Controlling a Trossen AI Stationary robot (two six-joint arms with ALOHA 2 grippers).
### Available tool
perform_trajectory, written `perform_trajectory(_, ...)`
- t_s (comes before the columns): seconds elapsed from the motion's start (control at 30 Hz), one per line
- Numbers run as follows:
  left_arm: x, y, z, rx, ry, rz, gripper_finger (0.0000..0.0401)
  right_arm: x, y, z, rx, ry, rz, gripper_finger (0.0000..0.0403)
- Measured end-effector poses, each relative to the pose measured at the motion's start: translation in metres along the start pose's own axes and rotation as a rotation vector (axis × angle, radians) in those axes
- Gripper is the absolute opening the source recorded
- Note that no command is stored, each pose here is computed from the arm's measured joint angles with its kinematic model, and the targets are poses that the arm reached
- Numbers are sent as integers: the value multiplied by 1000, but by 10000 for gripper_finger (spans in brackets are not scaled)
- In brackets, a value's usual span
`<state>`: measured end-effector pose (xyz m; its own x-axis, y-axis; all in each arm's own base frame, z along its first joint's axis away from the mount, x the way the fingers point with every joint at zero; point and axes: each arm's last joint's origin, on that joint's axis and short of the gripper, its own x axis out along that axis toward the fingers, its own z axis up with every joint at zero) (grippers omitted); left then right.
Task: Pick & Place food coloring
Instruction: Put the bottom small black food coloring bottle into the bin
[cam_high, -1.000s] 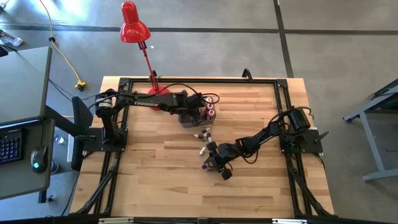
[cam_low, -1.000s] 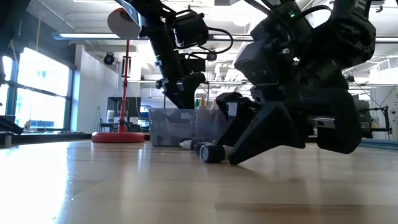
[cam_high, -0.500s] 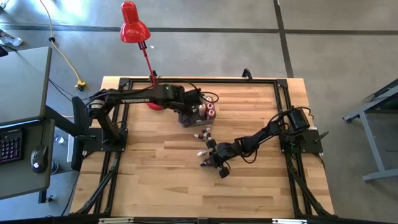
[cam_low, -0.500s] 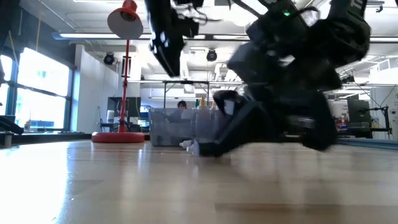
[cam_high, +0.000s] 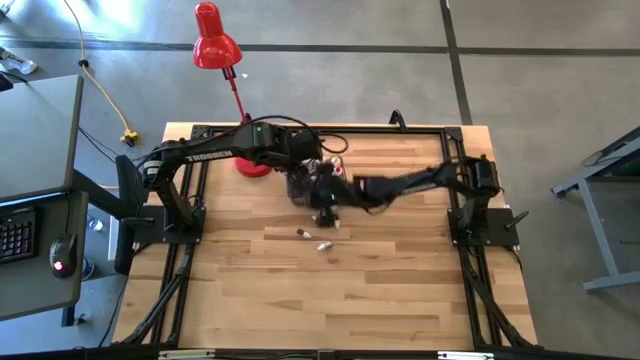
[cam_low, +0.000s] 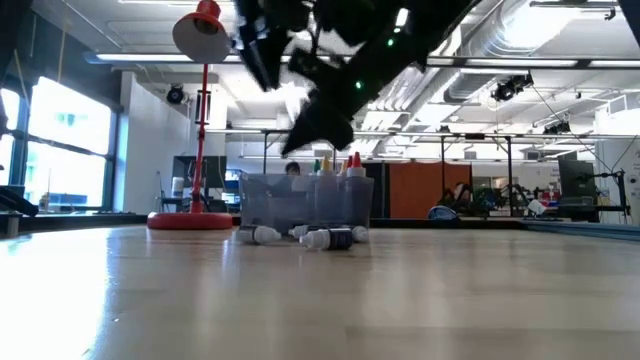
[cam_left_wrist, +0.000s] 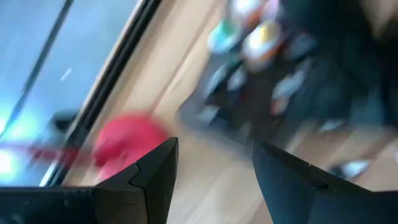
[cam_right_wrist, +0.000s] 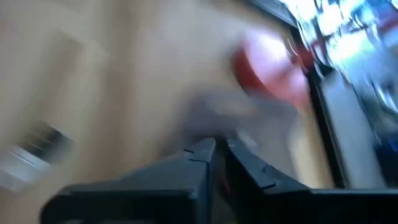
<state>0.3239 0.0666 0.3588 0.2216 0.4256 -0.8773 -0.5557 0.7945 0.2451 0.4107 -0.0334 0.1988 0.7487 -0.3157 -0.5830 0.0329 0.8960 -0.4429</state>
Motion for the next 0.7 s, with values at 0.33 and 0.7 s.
perform_trajectory(0.33, -41, 27, -36, -213, 12, 136, 200, -2, 11, 0, -2, -36, 198, 31)
perform_trajectory(0.7, -47, -5, -112, -361, -164, 157, 200, -48, 41, 1, -231, 258, -76, 132)
